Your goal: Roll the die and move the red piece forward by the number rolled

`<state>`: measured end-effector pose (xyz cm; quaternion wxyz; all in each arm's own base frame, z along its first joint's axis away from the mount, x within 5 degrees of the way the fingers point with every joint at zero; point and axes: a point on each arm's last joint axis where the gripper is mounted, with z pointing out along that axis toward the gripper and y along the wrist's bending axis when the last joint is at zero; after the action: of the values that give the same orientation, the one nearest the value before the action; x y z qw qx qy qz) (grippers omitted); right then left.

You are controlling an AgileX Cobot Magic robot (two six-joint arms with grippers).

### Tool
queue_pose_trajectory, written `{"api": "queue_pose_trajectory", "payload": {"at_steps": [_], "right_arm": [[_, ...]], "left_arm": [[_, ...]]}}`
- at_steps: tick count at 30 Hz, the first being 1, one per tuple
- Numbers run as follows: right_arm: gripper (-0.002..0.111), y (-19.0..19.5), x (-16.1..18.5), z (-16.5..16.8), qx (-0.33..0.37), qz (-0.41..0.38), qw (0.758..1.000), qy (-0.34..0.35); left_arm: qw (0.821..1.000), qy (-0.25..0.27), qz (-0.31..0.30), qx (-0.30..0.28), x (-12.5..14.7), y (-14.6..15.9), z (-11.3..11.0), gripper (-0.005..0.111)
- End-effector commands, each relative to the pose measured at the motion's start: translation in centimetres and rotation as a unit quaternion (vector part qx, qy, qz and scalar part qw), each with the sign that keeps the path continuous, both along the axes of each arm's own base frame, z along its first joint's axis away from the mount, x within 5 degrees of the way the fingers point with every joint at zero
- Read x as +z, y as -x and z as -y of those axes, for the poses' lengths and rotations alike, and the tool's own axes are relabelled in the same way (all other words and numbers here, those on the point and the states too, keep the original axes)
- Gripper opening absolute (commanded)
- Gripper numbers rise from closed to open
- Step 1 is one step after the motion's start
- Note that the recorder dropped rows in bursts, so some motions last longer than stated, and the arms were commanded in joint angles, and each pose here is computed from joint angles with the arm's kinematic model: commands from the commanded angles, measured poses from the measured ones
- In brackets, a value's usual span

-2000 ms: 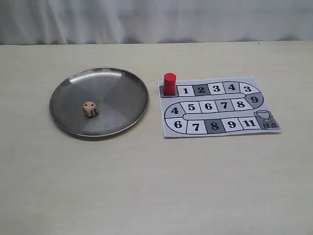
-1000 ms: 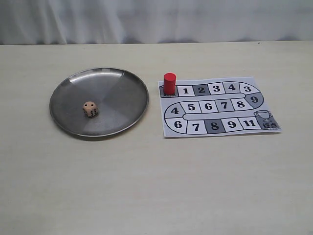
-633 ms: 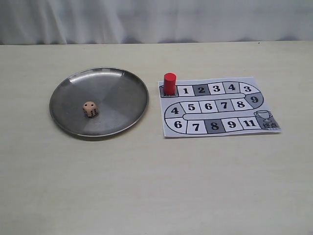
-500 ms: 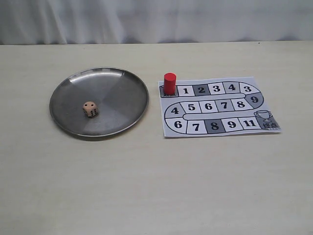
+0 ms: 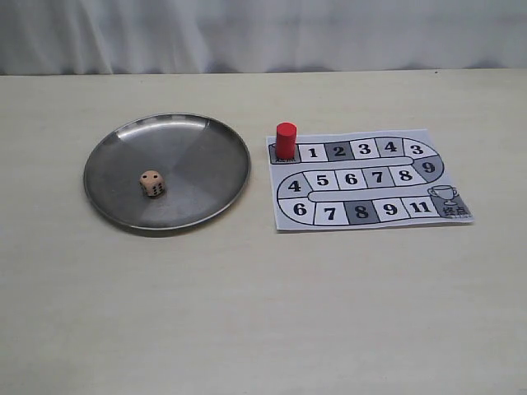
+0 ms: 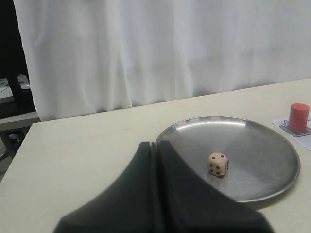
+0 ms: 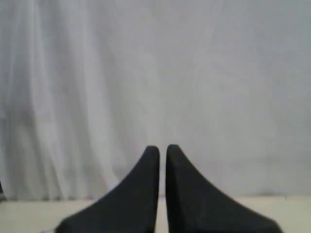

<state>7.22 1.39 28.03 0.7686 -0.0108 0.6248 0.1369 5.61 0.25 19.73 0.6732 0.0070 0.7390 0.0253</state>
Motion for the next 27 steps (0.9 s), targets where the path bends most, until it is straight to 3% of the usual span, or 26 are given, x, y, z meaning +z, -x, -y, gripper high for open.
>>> {"api": "queue_pose_trajectory", "payload": {"at_steps": [1, 8, 17, 23, 25, 27], "right_arm": [[0.005, -2.8, -1.8, -0.7, 0.003, -0.12, 0.992, 0.031], [0.005, -6.9, -4.2, -1.6, 0.004, -0.252, 0.966, 0.059], [0.007, -12.7, -6.8, -2.9, 0.005, -0.406, 0.911, 0.067], [0.038, -15.9, -8.8, -4.9, 0.026, -0.467, 0.88, 0.078], [0.053, -17.1, -9.4, -7.7, 0.065, -0.472, 0.873, 0.102], [0.058, -18.1, -9.4, -9.9, 0.092, -0.468, 0.871, 0.116]], "left_arm": [[1.0, 0.0, 0.004, -0.002, 0.0, 0.0, 0.0, 0.0], [1.0, 0.0, 0.004, -0.002, 0.0, 0.0, 0.0, 0.0], [1.0, 0.0, 0.004, -0.002, 0.0, 0.0, 0.0, 0.0], [1.0, 0.0, 0.004, -0.002, 0.0, 0.0, 0.0, 0.0], [1.0, 0.0, 0.004, -0.002, 0.0, 0.0, 0.0, 0.0], [1.0, 0.0, 0.004, -0.002, 0.0, 0.0, 0.0, 0.0]]}}
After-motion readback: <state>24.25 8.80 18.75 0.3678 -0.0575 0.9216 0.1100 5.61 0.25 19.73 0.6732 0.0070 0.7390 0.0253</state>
